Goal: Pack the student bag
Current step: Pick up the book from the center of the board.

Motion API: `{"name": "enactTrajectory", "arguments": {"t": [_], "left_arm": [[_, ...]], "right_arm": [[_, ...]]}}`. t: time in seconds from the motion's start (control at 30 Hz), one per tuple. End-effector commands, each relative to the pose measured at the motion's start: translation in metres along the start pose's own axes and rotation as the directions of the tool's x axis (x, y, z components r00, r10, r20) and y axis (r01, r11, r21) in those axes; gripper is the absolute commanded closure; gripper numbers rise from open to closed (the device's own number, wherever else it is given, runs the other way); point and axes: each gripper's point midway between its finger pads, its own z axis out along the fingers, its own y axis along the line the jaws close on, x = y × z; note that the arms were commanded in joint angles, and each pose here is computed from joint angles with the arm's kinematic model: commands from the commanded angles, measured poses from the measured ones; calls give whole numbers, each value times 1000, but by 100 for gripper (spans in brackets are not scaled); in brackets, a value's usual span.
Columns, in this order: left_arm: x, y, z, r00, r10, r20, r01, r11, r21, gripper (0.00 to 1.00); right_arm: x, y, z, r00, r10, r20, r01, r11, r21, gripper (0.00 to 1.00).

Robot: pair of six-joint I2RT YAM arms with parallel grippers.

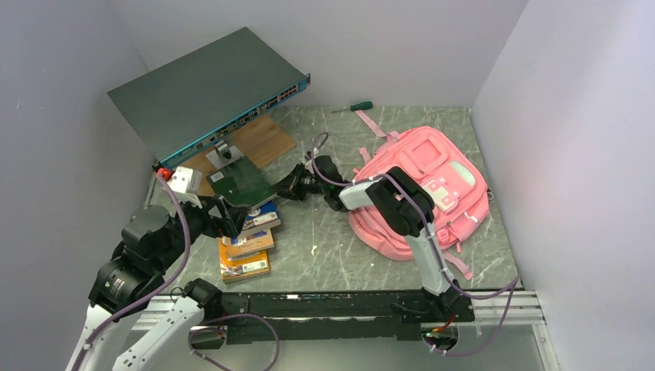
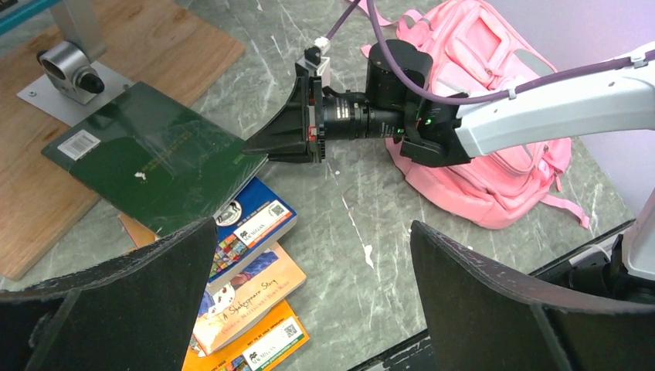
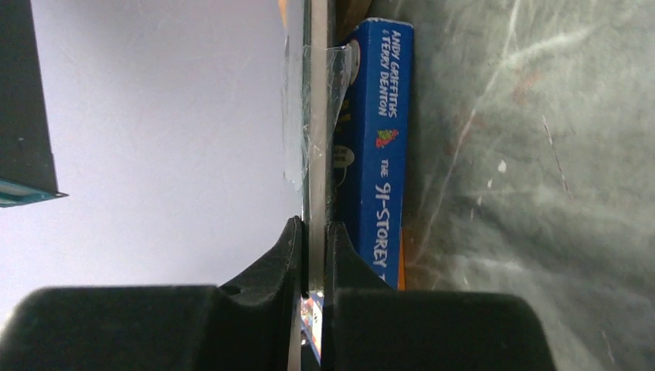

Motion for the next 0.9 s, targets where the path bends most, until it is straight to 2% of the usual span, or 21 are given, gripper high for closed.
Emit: {"name": "enactTrajectory", "arguments": {"t": [0.0, 0.17, 0.27, 0.37, 0.43, 0.57, 0.73, 0.77, 0.87], "left_arm": [[1, -5, 7, 999, -30, -13, 30, 999, 21, 0], [16, -1, 21, 992, -97, -81, 95, 995, -30, 0], [30, 8, 31, 974, -195, -119, 182, 977, -110, 0], [50, 17, 43, 925, -352, -141, 318, 922, -219, 0], [59, 13, 50, 887, -438, -147, 400, 887, -232, 0], [65, -3, 61, 789, -601, -127, 576, 796, -184, 0], [63, -17, 73, 594, -801, -75, 795, 599, -94, 0], [54, -22, 75, 537, -841, -60, 841, 540, -45, 0], [50, -26, 84, 441, -896, -49, 897, 440, 36, 0]], "right_arm": [[-10, 38, -26, 1000, 4, 13, -2, 996, -88, 100], [-12, 54, -69, 1000, 10, -5, -10, 995, -99, 100], [-8, 64, -99, 1000, 20, -13, -22, 992, -125, 100], [-3, 75, -126, 1000, 30, -3, -30, 988, -150, 100], [-1, 83, -143, 999, 34, 2, -33, 984, -174, 100], [1, 97, -179, 998, 62, 13, -57, 968, -246, 100], [11, 116, -213, 998, 65, 15, -57, 947, -315, 100], [14, 117, -218, 998, 62, 16, -54, 946, -320, 100], [22, 126, -232, 998, 52, 20, -43, 940, -338, 100]]}}
